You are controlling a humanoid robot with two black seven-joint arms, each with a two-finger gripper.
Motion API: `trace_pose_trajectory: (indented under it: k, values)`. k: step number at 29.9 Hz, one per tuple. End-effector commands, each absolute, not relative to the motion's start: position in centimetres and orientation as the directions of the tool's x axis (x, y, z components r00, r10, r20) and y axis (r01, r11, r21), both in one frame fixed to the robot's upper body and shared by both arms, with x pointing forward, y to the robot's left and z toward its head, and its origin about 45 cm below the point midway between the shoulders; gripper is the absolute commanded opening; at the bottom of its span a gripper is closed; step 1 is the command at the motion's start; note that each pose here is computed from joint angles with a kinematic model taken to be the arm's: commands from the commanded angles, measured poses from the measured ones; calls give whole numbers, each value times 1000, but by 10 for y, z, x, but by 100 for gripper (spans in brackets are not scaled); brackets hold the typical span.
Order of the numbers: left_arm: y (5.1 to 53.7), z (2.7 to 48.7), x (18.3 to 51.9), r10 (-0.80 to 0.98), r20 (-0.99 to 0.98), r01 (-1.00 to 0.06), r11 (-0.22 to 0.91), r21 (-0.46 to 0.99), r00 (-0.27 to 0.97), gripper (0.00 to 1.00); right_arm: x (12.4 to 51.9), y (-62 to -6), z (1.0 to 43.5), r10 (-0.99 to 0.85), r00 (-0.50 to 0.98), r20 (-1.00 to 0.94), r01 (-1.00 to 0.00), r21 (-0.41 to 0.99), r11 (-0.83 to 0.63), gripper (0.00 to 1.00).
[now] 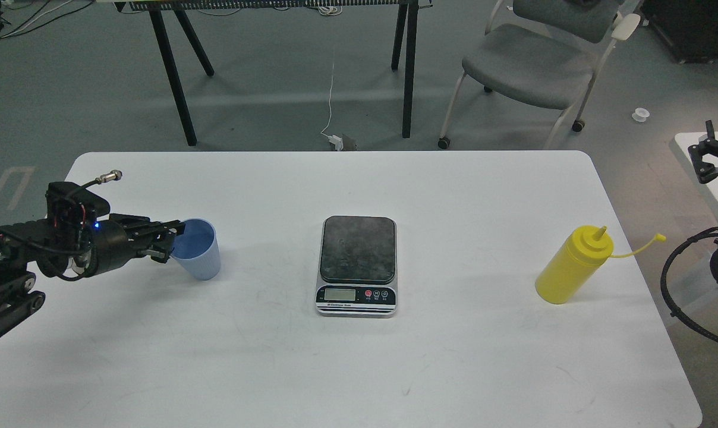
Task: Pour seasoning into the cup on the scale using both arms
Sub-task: 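Carry the blue cup with the left gripper onto the black scale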
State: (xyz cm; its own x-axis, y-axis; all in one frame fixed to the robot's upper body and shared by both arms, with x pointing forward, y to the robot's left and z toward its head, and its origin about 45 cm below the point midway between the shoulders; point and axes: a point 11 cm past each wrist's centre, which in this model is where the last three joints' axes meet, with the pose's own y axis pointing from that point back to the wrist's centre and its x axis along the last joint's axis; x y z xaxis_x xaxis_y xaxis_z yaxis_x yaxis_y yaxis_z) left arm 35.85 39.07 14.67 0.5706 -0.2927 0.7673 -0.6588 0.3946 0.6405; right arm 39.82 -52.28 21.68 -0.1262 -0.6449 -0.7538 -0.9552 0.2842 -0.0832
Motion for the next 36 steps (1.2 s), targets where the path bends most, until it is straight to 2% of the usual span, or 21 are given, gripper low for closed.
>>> trace_pose_trajectory:
  k: [1,4,8,12,16,22,26,30,36]
  values:
    - [369,165,377,-261,783,-657,433,617,564,0,397,-523,216,-646,-128,-752,-955,-81,284,99]
    - [330,210,407,-232,804,-641,501,581,547,0,397,-524,217,-646,-128,-752,-955,-82,285,99]
    - [259,252,427,-240,814,-572,608,551,529,0,395,-531,223,-656,-131,-743,-952,-90,292,99]
    - [189,256,435,-272,823,-530,655,538,499,0,395,-532,223,-659,-132,-741,-952,-91,293,99]
    - [144,231,429,-340,791,-473,657,587,509,0,390,-541,227,-668,-143,-730,-948,-93,304,99]
    - [121,202,427,-367,756,-445,637,629,542,1,387,-548,229,-675,-151,-722,-945,-94,312,99]
    - [114,181,413,-426,727,-404,626,667,539,3,391,-538,228,-667,-131,-733,-951,-98,295,99]
    - [114,180,413,-443,724,-404,619,674,528,4,400,-522,237,-661,-73,-747,-959,-129,251,99]
    - [120,182,416,-443,725,-413,612,675,528,5,400,-521,238,-660,-67,-748,-960,-131,246,99]
